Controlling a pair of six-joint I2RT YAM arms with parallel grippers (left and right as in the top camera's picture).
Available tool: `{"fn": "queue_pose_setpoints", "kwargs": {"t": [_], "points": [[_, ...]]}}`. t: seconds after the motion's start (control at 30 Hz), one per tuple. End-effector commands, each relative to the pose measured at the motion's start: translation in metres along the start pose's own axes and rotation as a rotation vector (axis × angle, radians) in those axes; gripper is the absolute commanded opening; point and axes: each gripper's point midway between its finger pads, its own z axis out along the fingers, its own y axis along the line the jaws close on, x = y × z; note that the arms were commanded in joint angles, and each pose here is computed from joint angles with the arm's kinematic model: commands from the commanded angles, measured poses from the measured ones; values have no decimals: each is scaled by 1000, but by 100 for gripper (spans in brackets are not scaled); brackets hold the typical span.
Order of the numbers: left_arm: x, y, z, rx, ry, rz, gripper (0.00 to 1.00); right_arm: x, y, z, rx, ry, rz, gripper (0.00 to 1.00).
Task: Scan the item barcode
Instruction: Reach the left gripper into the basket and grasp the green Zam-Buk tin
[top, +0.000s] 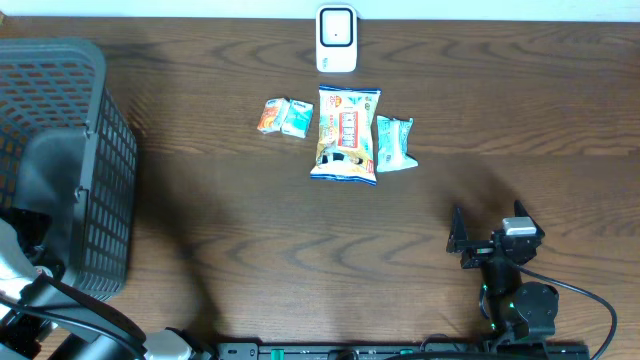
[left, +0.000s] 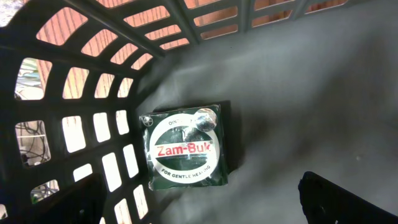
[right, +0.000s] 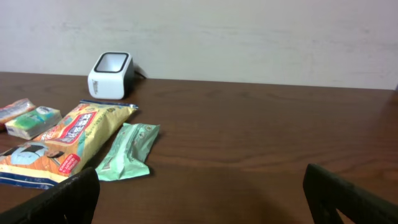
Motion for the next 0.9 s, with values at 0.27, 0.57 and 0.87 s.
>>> {"fn": "queue_pose_setpoints", "kwargs": {"t": [0.27, 0.57, 0.87], "points": [[24, -1, 39, -57, 133, 24, 97, 0, -1, 0, 3, 0, 14, 99], [35, 0, 56, -89, 193, 25, 98, 1, -1, 0, 3, 1, 14, 99], [38, 19, 58, -126, 223, -86, 98, 1, -1, 0, 3, 1, 14, 99]]}}
